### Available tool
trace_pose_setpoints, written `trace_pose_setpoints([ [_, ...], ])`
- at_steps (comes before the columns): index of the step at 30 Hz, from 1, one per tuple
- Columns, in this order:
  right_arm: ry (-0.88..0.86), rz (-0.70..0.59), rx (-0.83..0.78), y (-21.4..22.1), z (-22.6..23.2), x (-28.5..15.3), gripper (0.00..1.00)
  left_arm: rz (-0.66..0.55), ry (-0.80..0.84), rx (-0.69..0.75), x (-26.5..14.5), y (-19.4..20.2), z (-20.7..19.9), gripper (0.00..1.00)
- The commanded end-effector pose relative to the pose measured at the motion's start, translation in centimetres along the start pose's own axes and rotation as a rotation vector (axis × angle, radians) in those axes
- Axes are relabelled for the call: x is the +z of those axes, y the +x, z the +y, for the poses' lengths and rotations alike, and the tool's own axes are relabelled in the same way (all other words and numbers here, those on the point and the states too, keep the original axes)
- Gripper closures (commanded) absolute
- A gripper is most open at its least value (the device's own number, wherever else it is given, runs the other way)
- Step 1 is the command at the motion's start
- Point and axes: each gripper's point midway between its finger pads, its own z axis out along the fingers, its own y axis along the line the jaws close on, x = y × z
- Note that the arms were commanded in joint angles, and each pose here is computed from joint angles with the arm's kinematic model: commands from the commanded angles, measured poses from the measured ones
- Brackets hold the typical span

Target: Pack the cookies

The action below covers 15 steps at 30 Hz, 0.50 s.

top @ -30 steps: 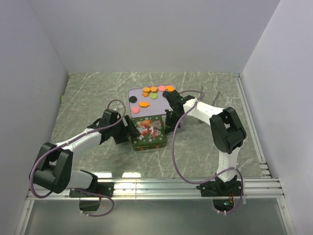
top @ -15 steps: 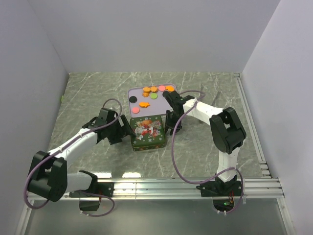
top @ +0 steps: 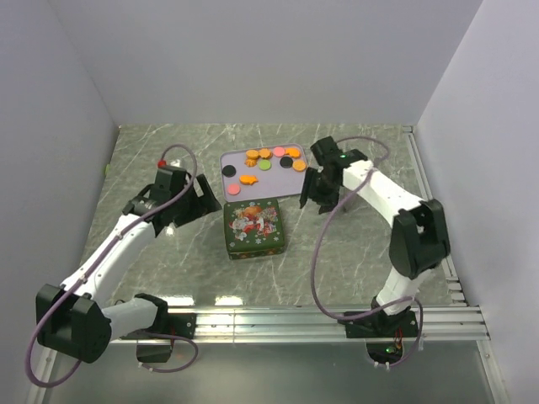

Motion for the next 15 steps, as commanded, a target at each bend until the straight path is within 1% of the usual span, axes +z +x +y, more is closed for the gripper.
trace_pose_setpoints([
  [1,-0.055,-0.141,-0.052,-2.2,0.6,-6.1,0.34,-0.162,-0.061,0.062,-3.6,-4.7,-0.3,0.05],
  [2,-0.068,-0.147,-0.065,-2.1,0.8,-6.8,0.33,-0.198,-0.063,0.068,-4.5,-5.6,-0.5,0.05],
  [3,-0.090,-0.173,-0.075,-2.1,0.9,-8.1,0.31,-0.267,-0.067,0.076,-6.0,-7.6,-1.2,0.04],
  [5,-0.103,-0.219,-0.092,-2.3,1.0,-9.8,0.27,-0.326,-0.077,0.083,-7.8,-9.2,-1.5,0.03],
  [6,-0.125,-0.269,-0.095,-2.4,1.1,-11.6,0.24,-0.380,-0.074,0.091,-9.3,-10.7,-2.2,0.03],
  [8,-0.153,-0.356,-0.107,-2.9,1.3,-13.7,0.23,-0.458,-0.146,0.074,-11.2,-12.5,-1.4,0.02],
  [9,-0.197,-0.431,-0.113,-2.9,1.4,-16.3,0.23,-0.510,-0.142,0.062,-12.7,-13.7,-2.0,0.01],
  [10,-0.226,-0.473,-0.125,-2.7,1.6,-17.3,0.22,-0.567,-0.176,0.047,-13.8,-14.8,-1.5,0.01],
  [11,-0.310,-0.635,-0.145,-3.2,2.3,-21.3,0.16,-0.624,-0.171,0.019,-15.5,-15.5,-1.5,0.01],
  [12,-0.356,-0.717,-0.168,-3.1,2.5,-23.1,0.08,-0.673,-0.182,0.002,-16.4,-16.0,-1.1,0.00],
  [13,-0.354,-0.746,-0.165,-2.3,1.5,-21.6,0.06,-0.737,-0.180,-0.003,-17.2,-16.5,-0.8,0.01],
  [14,-0.492,-0.960,-0.145,-2.7,1.9,-26.5,0.05,-0.838,-0.149,0.028,-17.9,-16.5,-0.2,0.01],
  [15,-0.540,-1.041,-0.141,-2.4,1.5,-27.2,0.05,-0.906,-0.105,0.047,-18.2,-16.5,-0.2,0.01],
])
